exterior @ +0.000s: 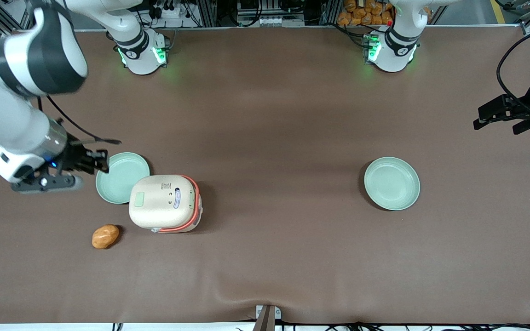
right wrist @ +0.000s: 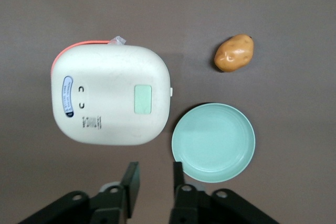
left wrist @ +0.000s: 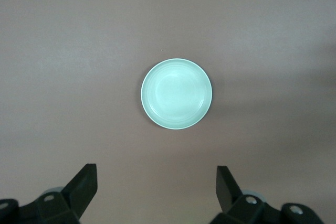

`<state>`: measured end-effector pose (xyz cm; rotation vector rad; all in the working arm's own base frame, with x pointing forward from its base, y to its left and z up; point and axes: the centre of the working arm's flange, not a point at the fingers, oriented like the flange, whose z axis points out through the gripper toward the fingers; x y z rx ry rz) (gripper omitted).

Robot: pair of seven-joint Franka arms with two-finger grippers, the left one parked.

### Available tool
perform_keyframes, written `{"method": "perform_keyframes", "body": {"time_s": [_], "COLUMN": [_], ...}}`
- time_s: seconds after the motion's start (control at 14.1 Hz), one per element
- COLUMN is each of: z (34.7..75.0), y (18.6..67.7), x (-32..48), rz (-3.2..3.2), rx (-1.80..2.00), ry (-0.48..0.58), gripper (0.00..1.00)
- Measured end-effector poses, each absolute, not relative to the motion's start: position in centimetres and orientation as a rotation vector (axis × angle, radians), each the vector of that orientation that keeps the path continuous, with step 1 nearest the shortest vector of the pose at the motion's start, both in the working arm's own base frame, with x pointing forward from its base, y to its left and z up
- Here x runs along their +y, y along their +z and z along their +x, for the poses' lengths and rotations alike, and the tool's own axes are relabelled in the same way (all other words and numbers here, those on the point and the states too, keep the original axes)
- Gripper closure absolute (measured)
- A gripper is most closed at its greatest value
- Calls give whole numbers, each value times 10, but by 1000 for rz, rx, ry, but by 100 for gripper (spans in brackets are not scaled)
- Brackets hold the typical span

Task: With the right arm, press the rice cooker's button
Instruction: 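Move the right gripper down to the front of the white rice cooker lid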

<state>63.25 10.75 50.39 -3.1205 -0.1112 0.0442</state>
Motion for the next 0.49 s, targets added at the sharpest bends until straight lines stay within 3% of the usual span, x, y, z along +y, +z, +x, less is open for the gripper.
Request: {"method": "perform_keyframes", "body": {"time_s": [0.07,0.21,0.49], "z": [637,647,665], "y": [490,465,430], "x": [110,118,128], "rz": [-3122,-3123,-3119], "rx": [-115,-126,-140], "ry": [59,60,-4], "gripper": [72,85,91]}}
